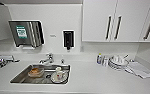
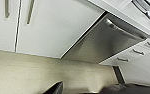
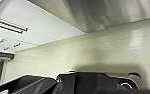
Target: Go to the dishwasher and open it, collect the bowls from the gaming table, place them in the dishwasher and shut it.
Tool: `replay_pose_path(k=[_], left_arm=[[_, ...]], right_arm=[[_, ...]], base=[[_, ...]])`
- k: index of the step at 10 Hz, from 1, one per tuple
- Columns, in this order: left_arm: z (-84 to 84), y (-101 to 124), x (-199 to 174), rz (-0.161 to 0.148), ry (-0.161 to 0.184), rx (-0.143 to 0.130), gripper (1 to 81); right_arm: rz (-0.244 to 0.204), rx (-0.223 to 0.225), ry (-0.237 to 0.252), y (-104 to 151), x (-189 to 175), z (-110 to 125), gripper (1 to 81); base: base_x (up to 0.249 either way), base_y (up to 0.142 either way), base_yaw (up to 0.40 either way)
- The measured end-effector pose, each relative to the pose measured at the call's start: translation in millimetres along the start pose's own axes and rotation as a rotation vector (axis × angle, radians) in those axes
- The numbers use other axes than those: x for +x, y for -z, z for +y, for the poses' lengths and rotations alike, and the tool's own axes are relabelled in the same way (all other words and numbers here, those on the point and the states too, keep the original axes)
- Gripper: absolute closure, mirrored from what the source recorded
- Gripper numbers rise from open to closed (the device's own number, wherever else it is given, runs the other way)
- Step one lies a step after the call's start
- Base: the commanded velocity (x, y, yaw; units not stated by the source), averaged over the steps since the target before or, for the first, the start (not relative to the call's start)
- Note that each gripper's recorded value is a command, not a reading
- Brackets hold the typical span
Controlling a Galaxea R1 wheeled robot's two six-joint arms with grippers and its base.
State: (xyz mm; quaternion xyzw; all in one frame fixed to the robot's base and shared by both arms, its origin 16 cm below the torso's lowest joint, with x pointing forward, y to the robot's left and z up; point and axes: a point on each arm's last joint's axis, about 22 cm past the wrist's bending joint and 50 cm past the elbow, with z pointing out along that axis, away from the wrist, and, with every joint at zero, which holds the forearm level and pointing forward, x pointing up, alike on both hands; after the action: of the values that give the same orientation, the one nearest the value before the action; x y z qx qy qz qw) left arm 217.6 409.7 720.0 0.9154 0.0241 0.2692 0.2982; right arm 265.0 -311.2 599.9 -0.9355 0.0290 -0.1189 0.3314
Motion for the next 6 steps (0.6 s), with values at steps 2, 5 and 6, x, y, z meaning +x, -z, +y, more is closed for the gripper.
replay_pose_path(k=[2, 5, 6], left_arm=[[1.4, -6.4, 15.5, 0.002, 0.012, -0.037, 1.0], [-8.9, -27.4, 30.9, -0.044, 0.047, -0.077, 1.0], [-17.4, -29.7, 31.3, -0.066, 0.042, -0.076, 1.0]], right_arm=[[-0.003, 0.002, 0.001, -10.6, 6.5, 5.6, 1.0], [-0.028, 0.002, -0.039, -30.9, 17.2, 20.4, 1.0], [-0.036, 0.004, -0.046, -37.4, 20.9, 23.9, 1.0]], base=[[0.000, 0.000, 0.000], [0.000, 0.000, 0.000], [0.000, 0.000, 0.000]])
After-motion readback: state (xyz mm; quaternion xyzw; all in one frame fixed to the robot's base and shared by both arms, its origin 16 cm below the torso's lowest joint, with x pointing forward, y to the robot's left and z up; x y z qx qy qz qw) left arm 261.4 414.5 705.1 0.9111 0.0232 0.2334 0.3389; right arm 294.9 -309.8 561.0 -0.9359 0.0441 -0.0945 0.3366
